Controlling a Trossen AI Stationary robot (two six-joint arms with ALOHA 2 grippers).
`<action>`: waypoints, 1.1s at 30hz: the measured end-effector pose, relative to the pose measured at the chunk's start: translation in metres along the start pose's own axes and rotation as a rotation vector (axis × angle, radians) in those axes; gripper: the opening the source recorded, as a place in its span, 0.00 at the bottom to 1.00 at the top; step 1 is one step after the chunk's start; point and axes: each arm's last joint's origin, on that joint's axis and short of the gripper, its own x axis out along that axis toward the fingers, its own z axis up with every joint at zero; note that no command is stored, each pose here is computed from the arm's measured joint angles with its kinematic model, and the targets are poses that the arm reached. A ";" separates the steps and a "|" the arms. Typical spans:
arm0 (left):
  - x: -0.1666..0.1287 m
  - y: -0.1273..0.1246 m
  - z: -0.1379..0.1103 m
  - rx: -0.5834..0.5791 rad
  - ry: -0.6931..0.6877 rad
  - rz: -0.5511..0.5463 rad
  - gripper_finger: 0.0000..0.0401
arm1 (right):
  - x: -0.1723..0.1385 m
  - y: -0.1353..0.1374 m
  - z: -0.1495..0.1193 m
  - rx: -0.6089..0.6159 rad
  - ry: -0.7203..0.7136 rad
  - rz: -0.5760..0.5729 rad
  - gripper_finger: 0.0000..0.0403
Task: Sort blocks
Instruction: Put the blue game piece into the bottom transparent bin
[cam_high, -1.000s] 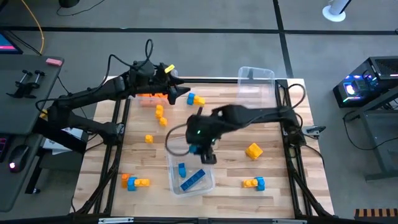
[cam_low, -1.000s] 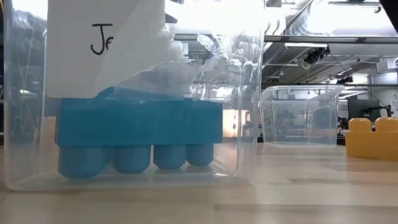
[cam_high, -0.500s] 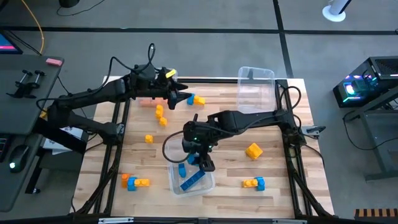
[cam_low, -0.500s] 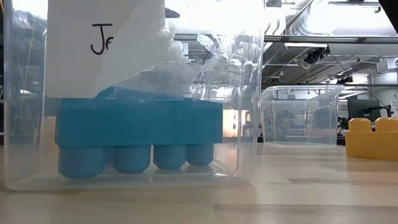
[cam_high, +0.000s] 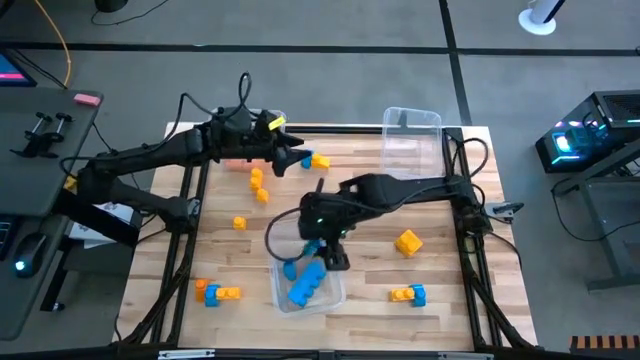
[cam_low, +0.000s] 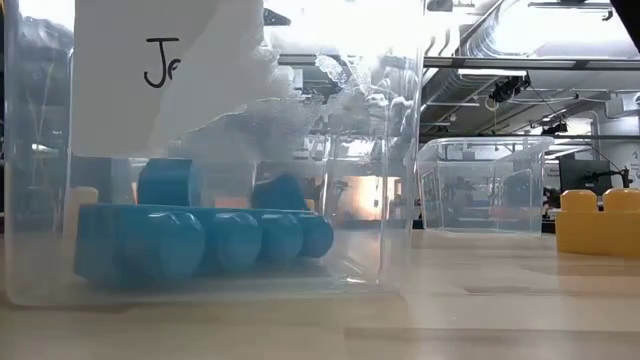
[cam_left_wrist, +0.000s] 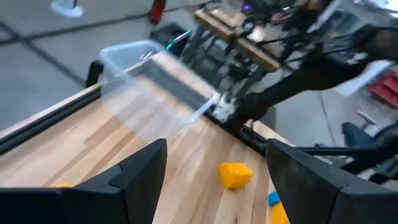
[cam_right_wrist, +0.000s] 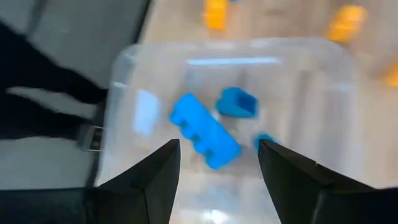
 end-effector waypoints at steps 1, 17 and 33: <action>0.004 0.004 0.005 -0.012 0.027 0.028 0.65 | -0.011 0.001 -0.002 0.008 -0.008 -0.039 0.53; 0.156 0.107 0.012 0.002 0.635 0.555 0.65 | -0.174 0.011 -0.046 0.243 -0.353 -0.437 0.54; 0.193 0.162 -0.034 -0.042 0.847 0.707 0.64 | -0.133 0.009 -0.050 0.225 -0.204 -0.459 0.54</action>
